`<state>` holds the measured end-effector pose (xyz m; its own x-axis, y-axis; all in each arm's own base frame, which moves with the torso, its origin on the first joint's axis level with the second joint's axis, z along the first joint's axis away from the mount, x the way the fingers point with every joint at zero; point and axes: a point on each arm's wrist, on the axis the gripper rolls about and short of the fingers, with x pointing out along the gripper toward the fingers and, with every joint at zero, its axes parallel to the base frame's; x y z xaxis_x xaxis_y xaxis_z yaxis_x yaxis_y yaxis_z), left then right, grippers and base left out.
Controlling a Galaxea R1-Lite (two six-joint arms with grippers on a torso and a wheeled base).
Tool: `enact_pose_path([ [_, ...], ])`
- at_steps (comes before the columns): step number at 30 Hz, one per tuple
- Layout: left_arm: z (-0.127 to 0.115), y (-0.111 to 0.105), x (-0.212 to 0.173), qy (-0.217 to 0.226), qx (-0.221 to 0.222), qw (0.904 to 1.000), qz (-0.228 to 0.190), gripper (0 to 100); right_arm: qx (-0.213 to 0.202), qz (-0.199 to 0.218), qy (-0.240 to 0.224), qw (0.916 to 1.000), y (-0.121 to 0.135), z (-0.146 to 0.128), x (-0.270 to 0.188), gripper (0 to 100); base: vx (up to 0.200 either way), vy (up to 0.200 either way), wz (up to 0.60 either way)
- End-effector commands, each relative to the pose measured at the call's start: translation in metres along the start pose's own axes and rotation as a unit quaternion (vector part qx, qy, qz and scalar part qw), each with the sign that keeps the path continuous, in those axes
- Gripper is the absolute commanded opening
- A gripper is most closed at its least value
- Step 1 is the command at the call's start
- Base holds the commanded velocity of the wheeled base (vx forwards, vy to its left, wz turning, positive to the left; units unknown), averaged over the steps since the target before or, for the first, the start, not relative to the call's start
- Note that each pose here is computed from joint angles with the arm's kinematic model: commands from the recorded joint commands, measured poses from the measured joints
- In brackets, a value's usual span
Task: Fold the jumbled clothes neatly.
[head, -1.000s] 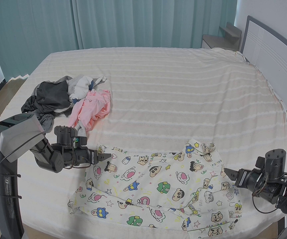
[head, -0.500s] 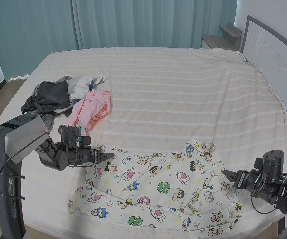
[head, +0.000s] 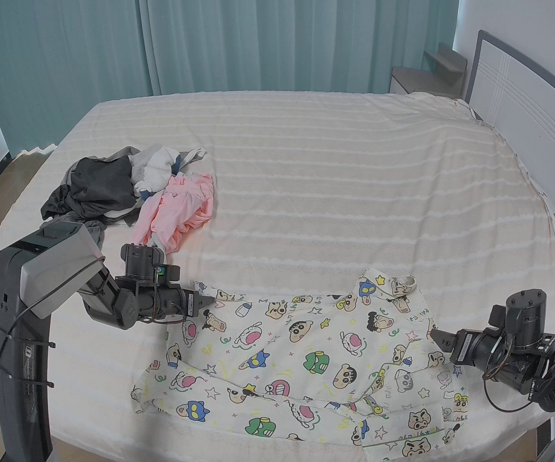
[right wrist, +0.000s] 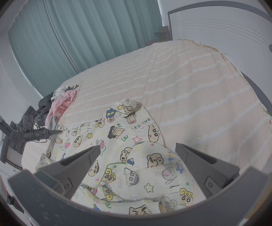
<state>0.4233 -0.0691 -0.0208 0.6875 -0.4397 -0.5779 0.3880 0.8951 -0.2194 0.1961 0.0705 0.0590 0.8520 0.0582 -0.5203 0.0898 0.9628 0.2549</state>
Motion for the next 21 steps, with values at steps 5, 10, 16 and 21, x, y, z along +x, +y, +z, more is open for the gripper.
enact_pose_path([
  [5, 0.0, 0.004, 0.0, -0.007, -0.001, 0.9997, 0.025, 0, -0.034, -0.001, -0.017, 0.9993, -0.001, 0.016, 0.016, 100, 0.0, 0.0, 0.0],
  [10, 0.011, 0.002, -0.009, -0.023, 0.005, 0.9983, 0.054, 0, -0.055, 0.017, 0.003, 0.9983, -0.004, 0.039, 0.035, 100, 0.0, 0.0, 0.0],
  [16, 0.019, 0.003, -0.012, -0.056, 0.009, 0.9949, 0.084, 0, -0.088, 0.036, 0.057, 0.9938, -0.012, 0.07, 0.067, 100, 0.0, 0.0, 0.0],
  [21, 0.017, 0.002, -0.012, -0.066, 0.011, 0.9927, 0.1, 0, -0.102, 0.054, 0.063, 0.9913, -0.004, 0.085, 0.102, 100, 0.0, 0.0, 0.0],
])
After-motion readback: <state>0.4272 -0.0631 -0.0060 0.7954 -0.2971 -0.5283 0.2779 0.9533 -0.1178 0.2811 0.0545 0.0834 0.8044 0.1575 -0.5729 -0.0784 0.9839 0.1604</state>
